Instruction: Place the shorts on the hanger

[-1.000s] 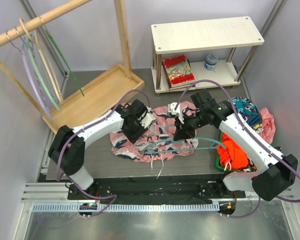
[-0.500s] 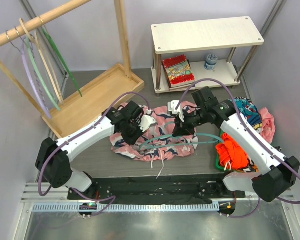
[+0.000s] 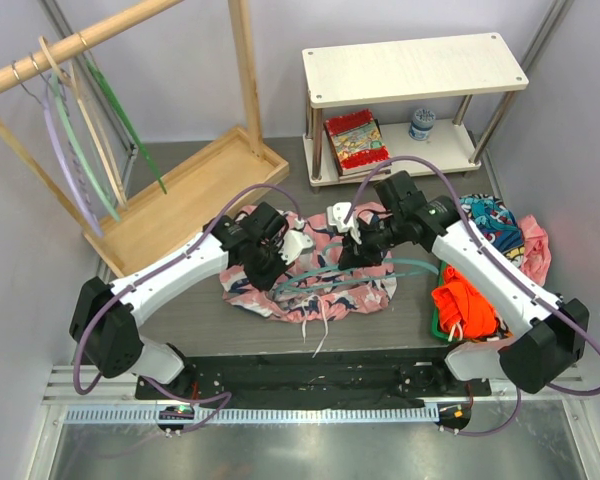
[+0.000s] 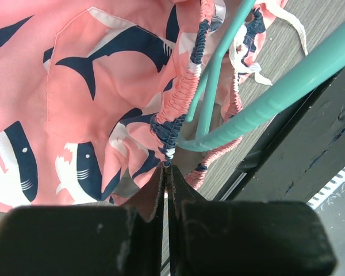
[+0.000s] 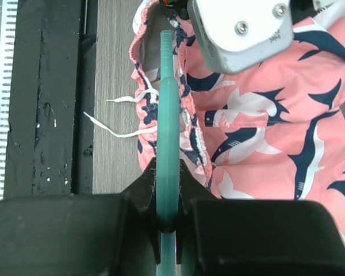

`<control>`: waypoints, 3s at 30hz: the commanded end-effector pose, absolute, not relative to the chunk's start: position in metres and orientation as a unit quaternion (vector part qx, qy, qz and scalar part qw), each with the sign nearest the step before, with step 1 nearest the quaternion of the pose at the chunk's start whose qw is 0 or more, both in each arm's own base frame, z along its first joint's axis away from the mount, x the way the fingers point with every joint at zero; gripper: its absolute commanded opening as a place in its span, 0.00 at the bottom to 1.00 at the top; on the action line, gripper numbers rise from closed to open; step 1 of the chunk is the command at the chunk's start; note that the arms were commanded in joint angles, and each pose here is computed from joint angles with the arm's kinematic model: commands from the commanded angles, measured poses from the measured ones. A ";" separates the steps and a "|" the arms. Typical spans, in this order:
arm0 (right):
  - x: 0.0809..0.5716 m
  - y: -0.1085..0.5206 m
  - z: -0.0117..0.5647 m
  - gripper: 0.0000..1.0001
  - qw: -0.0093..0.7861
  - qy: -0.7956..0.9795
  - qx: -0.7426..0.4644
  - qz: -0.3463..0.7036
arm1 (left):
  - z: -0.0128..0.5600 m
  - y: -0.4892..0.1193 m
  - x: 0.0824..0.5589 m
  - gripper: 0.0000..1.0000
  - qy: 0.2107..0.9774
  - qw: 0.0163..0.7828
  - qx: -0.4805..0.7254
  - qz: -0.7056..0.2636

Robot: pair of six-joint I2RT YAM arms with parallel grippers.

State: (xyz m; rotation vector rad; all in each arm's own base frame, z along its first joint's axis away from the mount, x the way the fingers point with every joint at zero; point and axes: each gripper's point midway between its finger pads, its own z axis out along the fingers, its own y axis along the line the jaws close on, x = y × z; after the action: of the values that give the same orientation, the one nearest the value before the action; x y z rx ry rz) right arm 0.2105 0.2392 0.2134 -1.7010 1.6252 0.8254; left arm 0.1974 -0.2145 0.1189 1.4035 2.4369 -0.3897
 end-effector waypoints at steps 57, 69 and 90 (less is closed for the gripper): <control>0.210 0.327 0.199 0.01 0.403 0.549 -0.625 0.381 | 0.171 -0.268 0.197 0.61 0.594 0.402 0.639 -0.279; 0.207 0.322 0.200 0.02 0.397 0.561 -0.621 0.377 | 0.144 -0.271 0.203 0.12 0.621 0.404 0.619 -0.261; 0.246 0.206 0.169 0.54 0.222 0.839 -0.394 0.303 | 0.149 -0.254 0.188 0.00 0.597 0.415 0.641 -0.245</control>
State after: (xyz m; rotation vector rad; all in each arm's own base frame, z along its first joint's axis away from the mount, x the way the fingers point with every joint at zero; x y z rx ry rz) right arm 0.2548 0.2251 0.2223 -1.1097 2.0119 0.8602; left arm 0.1878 -0.2530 0.1359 1.6098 1.5624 -0.6299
